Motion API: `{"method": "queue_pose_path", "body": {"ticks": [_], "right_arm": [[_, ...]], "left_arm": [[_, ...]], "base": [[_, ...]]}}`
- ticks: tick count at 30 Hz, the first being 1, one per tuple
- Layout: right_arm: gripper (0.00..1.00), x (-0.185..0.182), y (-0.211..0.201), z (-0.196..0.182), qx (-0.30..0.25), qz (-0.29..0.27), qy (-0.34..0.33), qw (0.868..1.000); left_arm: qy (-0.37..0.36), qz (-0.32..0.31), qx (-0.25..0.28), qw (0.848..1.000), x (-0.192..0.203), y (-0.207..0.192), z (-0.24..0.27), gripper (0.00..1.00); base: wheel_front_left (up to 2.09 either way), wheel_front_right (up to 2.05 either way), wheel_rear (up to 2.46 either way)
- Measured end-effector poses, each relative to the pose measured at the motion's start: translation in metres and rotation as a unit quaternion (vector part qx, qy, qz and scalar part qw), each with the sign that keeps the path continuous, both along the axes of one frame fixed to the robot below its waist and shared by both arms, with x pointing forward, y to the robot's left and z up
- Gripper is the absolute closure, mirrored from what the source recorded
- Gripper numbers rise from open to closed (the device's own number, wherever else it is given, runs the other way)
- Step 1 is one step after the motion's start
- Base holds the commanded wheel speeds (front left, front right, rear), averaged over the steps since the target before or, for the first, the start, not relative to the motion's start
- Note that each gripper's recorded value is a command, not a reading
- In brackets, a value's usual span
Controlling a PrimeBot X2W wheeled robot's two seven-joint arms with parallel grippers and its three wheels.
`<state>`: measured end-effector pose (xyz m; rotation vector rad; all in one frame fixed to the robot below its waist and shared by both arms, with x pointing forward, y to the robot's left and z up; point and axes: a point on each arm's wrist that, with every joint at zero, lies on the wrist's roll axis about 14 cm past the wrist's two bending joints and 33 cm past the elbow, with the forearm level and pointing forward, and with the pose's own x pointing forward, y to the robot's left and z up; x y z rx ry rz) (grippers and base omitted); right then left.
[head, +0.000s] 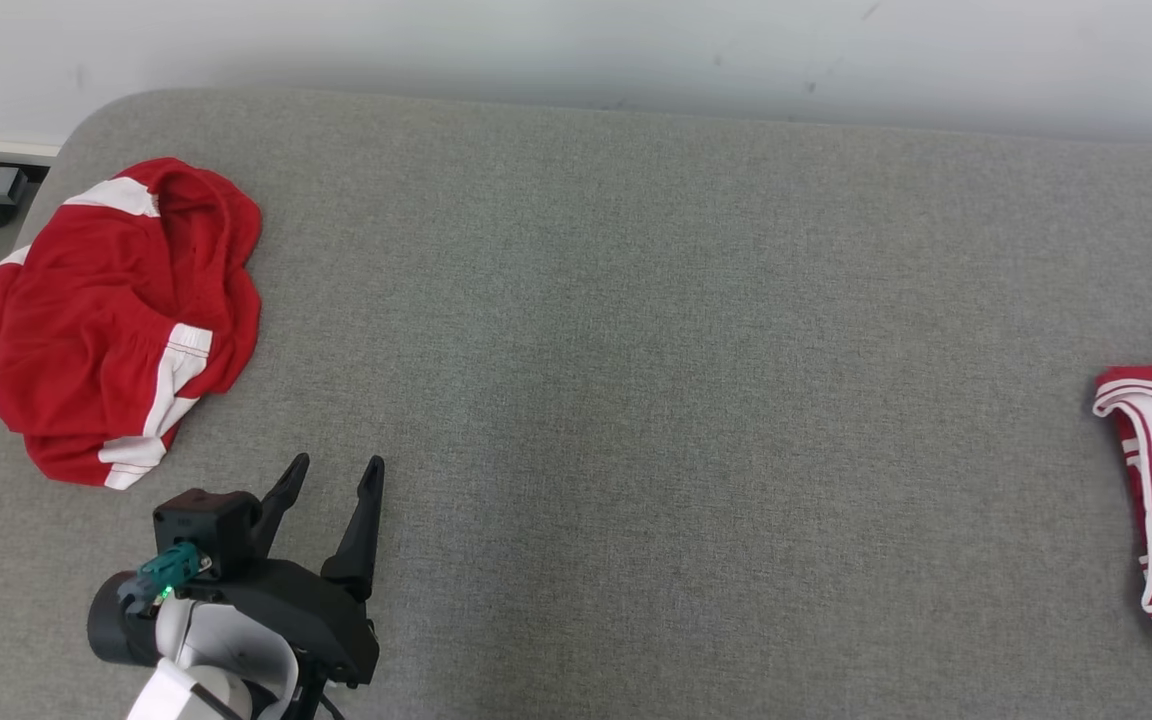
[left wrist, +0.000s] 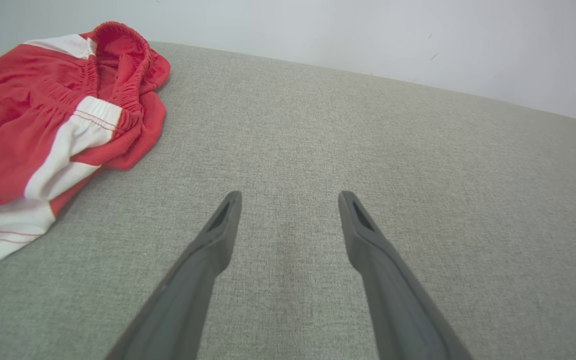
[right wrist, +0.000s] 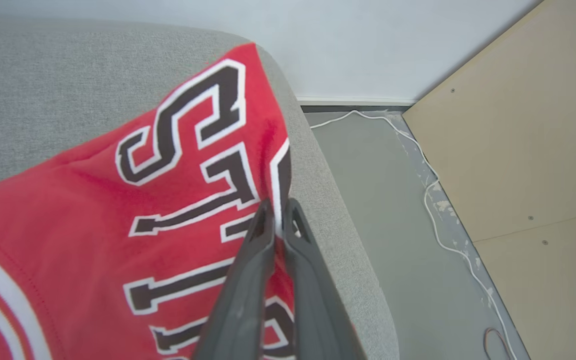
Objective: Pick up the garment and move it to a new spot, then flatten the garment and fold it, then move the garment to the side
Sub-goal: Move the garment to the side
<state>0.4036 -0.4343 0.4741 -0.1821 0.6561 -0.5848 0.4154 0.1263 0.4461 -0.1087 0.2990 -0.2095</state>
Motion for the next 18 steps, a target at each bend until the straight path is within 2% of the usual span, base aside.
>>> {"method": "queue_pose_path", "body": {"ticks": [8, 9, 10, 11, 12, 18], "right_arm": [[1.0, -0.0072, -0.008, -0.0038, -0.017, -0.012, 0.007, 1.0], [0.87, -0.0071, -0.0078, -0.0037, -0.018, -0.012, 0.006, 1.0], [0.67, -0.0072, -0.0081, -0.0033, -0.02, -0.011, 0.005, 1.0], [0.58, -0.0078, -0.0087, -0.0034, -0.018, -0.014, 0.004, 1.0], [0.0, -0.0076, -0.0086, -0.0028, -0.02, -0.013, 0.002, 1.0], [0.0, -0.0054, -0.0054, 0.0022, -0.03, 0.0, -0.014, 0.999]], "left_arm": [[0.001, -0.002, 0.003, 1.0, 0.0006, 0.0004, -0.0015, 0.0], [0.001, -0.002, 0.004, 1.0, 0.0007, 0.0001, -0.0016, 0.0], [0.001, -0.003, 0.004, 1.0, 0.0008, -0.0002, -0.0016, 0.0], [0.002, -0.003, 0.004, 1.0, 0.0008, -0.0005, -0.0016, 0.0], [0.001, -0.004, 0.004, 1.0, 0.0009, -0.0005, -0.0016, 0.0], [0.0, -0.005, 0.006, 1.0, 0.0002, -0.0008, -0.0001, 0.0]], "base": [[0.0, 0.0, 0.0], [0.0, 0.0, 0.0], [0.0, 0.0, 0.0], [0.0, 0.0, 0.0], [0.0, 0.0, 0.0], [0.0, 0.0, 0.0]]}}
